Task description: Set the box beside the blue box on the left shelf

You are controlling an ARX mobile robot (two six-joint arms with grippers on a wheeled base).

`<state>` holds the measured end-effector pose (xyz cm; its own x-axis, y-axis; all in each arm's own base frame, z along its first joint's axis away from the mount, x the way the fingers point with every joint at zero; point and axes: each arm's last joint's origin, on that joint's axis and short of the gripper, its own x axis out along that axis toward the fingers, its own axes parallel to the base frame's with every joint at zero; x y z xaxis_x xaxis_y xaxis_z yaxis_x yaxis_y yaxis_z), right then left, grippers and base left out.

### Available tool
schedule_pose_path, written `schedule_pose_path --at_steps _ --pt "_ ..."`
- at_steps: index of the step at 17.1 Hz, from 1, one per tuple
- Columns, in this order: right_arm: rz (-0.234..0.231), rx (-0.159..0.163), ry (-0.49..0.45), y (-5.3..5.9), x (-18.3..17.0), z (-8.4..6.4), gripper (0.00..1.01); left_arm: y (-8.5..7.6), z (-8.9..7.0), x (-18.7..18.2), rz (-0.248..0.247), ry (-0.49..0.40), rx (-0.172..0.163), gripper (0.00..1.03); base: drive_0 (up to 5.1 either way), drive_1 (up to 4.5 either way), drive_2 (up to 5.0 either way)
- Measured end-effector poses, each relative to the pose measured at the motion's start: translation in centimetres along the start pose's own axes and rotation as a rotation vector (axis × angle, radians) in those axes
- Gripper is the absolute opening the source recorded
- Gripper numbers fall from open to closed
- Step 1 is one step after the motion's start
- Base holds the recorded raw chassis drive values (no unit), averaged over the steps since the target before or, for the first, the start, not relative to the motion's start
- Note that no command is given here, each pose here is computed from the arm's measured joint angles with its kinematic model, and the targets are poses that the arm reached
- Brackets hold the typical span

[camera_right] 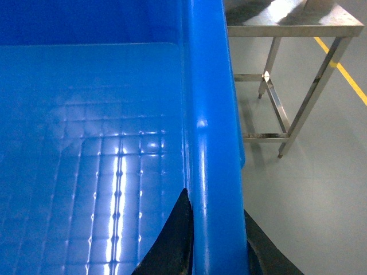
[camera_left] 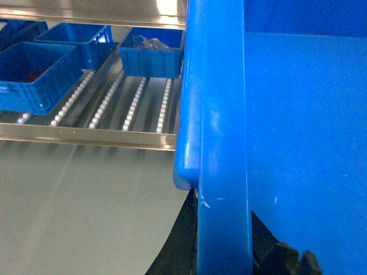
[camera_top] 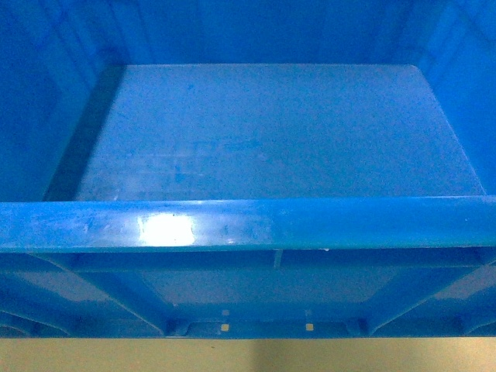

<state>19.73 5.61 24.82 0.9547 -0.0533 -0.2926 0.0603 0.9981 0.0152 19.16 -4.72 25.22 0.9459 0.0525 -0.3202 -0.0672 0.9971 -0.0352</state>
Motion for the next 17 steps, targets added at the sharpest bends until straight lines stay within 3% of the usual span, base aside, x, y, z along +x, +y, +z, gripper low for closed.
schedule_pose_path --at_steps 17 --pt "0.000 0.001 0.000 0.00 0.01 0.00 0.10 0.00 0.04 -0.01 0.000 -0.004 -0.001 0.08 -5.0 2.60 2.3"
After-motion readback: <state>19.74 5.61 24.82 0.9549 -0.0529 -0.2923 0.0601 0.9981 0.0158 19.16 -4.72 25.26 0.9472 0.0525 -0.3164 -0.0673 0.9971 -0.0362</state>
